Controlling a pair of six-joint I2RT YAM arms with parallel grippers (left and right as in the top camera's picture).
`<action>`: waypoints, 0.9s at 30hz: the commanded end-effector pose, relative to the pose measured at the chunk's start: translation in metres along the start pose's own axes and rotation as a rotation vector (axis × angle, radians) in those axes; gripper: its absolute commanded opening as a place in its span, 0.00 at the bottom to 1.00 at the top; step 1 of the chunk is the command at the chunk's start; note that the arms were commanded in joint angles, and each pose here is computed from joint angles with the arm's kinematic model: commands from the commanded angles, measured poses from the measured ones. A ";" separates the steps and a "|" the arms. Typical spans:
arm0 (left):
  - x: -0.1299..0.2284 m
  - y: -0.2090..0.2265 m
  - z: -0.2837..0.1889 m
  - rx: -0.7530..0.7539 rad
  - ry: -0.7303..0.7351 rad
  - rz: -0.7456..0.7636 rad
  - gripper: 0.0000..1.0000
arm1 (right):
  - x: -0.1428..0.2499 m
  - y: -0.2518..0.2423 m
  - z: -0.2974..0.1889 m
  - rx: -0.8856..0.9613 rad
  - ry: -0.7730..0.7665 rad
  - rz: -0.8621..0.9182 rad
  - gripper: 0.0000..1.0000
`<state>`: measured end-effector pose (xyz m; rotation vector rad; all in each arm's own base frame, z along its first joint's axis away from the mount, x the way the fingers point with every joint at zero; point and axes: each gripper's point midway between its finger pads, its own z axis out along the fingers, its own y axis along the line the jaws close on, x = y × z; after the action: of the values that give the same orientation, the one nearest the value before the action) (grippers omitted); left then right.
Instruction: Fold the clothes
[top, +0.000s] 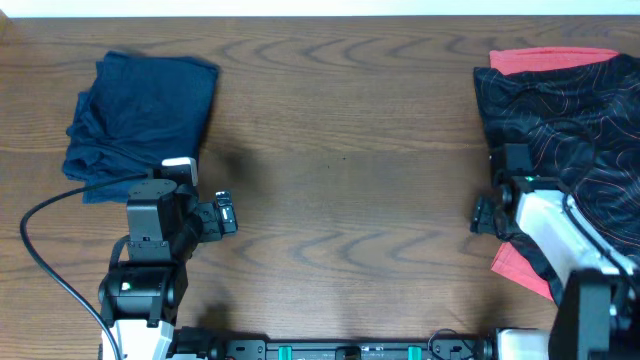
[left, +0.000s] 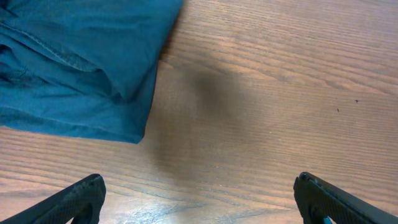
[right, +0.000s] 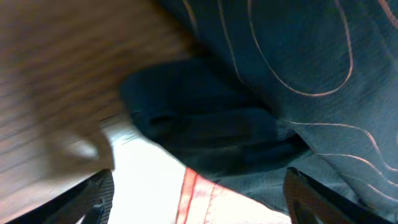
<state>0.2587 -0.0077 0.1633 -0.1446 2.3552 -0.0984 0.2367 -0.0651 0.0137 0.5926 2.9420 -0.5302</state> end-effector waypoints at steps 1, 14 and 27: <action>-0.009 -0.001 -0.005 0.004 -0.023 -0.011 0.98 | -0.006 -0.015 0.007 0.095 -0.011 0.118 0.79; -0.009 -0.001 -0.005 0.004 -0.023 -0.011 0.98 | -0.016 -0.012 0.013 0.098 -0.043 0.144 0.26; -0.010 -0.001 -0.005 0.004 -0.027 -0.011 0.98 | -0.035 -0.011 -0.006 0.062 -0.102 0.162 0.01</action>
<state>0.2588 -0.0077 0.1634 -0.1446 2.3548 -0.0984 0.2480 -0.0787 0.0081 0.7540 2.8359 -0.6328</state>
